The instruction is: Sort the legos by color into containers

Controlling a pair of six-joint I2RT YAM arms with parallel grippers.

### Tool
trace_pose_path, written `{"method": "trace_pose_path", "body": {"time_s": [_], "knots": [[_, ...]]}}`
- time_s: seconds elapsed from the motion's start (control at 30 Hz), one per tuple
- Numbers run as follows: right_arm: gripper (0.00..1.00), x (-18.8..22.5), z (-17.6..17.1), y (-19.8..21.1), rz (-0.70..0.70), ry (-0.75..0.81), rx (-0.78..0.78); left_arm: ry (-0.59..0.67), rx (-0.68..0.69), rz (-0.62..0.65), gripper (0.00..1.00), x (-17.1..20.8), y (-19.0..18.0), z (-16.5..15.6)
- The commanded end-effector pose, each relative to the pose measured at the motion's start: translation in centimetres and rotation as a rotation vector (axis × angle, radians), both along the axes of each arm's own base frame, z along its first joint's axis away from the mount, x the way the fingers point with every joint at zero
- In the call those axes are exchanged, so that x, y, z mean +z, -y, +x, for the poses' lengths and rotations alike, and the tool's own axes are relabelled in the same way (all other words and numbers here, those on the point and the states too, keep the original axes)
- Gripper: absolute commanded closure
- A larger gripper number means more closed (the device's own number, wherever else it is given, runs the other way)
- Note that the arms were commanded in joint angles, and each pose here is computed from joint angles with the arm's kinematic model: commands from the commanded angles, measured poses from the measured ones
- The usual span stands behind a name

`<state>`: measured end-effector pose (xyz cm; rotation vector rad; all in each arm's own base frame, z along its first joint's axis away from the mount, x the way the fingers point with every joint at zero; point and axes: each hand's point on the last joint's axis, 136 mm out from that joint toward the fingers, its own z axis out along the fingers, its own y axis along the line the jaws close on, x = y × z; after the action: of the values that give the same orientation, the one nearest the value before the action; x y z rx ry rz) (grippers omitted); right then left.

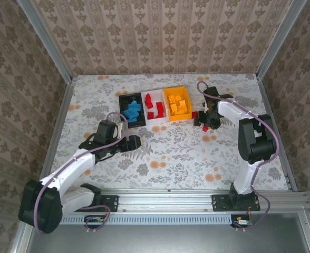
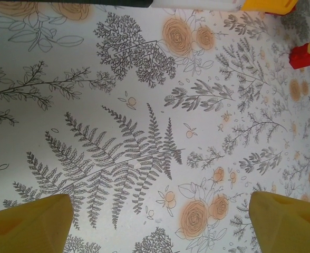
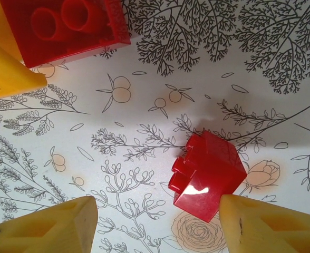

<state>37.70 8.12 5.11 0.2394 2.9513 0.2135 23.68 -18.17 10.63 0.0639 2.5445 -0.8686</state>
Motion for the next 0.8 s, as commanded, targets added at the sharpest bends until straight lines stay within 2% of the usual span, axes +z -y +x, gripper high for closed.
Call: {"method": "trace_pose_path", "body": {"time_s": [0.0,0.33,0.5,0.77], "knots": [[0.36,-0.8,-0.5,0.9,-0.076,-0.036,0.019,0.005,0.009,-0.007,0.12,0.3,-0.1,-0.3],[0.49,-1.5,-0.3,2.5,-0.183,-0.061,0.025,0.006,0.01,-0.015,0.12,0.4,0.0,-0.1],[0.5,-2.0,0.1,2.4,-0.176,-0.063,0.024,0.008,0.015,-0.007,0.12,0.2,-0.3,-0.3],[0.34,-1.9,1.2,0.9,-0.098,-0.039,0.005,0.009,0.016,-0.007,0.12,0.2,-0.4,-0.3]]}}
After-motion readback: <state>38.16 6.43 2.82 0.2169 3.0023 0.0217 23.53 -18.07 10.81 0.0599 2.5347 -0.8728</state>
